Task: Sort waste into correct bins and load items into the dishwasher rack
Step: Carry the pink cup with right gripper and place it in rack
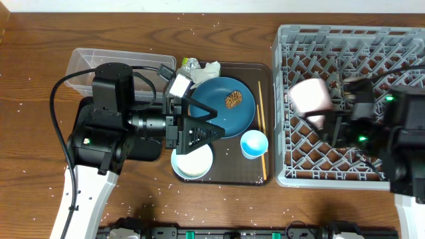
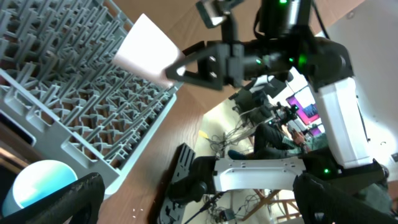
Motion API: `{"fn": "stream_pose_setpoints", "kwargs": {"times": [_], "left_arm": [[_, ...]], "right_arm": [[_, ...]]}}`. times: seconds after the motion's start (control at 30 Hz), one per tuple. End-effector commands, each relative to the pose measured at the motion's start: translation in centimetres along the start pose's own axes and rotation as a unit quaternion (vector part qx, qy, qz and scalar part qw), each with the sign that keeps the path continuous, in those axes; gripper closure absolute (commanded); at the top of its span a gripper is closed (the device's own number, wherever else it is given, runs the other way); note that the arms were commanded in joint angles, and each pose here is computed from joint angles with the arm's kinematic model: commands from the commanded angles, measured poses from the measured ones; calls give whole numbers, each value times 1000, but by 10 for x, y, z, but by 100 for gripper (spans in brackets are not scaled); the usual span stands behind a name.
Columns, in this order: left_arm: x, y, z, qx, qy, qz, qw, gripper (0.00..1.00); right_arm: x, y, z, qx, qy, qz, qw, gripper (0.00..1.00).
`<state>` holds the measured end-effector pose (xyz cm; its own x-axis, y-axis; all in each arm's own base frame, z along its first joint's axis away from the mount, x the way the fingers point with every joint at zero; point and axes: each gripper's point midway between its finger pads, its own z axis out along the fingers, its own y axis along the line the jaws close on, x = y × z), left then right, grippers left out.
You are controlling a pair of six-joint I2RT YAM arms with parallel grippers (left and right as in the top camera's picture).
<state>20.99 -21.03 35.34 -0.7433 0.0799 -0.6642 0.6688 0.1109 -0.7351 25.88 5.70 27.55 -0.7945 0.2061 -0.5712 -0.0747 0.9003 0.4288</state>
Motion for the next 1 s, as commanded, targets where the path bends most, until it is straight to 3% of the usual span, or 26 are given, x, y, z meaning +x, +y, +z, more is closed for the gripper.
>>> {"fn": "stream_pose_setpoints", "kwargs": {"times": [0.0, 0.27, 0.43, 0.63, 0.9, 0.97], "left_arm": [[-2, -11, -3, 12, -1, 3, 1000, 2], [1, -10, -3, 11, 2, -11, 1000, 2], [1, -10, -3, 11, 3, -12, 1000, 2], [2, -9, -3, 10, 4, -18, 1000, 2], [3, -9, -3, 8, 4, -21, 1000, 2], [3, -9, -3, 8, 4, -21, 1000, 2]], "right_arm": [[-5, -51, -12, 95, -20, 108, 989, 55], [17, -138, -28, 192, 7, 268, 944, 55], [39, -184, -33, 246, 52, 326, 911, 57], [46, -215, -23, 246, 74, 381, 888, 57], [54, -225, -2, 220, 114, 409, 878, 55], [55, -226, 1, 216, 119, 413, 877, 40]]}}
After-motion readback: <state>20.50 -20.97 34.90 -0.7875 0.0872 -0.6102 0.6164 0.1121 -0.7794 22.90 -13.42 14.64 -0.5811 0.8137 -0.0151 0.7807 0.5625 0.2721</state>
